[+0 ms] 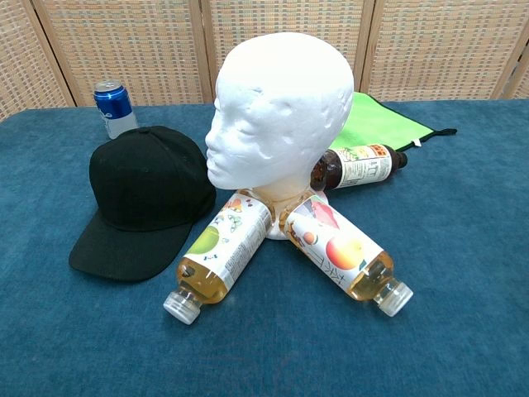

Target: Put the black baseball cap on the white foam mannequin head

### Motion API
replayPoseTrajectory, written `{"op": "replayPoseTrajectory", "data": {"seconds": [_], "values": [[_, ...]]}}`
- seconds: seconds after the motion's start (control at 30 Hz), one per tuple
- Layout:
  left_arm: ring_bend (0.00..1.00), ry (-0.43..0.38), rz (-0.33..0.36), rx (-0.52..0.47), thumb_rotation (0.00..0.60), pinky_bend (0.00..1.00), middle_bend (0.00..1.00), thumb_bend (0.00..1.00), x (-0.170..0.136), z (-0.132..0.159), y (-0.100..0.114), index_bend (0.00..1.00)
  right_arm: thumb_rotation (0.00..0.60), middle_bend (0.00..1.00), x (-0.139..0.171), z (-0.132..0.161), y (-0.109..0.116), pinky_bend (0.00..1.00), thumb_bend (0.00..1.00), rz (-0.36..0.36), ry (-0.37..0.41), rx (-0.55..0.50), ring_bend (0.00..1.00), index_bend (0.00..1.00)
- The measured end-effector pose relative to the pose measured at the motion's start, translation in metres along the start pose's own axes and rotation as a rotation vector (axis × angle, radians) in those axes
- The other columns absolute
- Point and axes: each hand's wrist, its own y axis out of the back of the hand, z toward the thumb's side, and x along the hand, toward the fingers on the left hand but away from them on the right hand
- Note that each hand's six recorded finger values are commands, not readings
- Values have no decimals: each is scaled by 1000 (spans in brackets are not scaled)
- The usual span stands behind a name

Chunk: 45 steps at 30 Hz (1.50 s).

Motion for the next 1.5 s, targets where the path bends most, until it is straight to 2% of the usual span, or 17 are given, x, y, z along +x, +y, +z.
{"op": "replayPoseTrajectory", "data": {"seconds": [1.1,1.5], "values": [[0,-16,-1,3,600,0,0,0,0,4,-2,0,600,0,-1,0,4,0,60,-20,0,-9,0,74],[1,-67,-8,15,600,7,0,0,-4,8,-6,0,600,0,-1,-3,4,0,60,-22,-9,-5,0,74]]}}
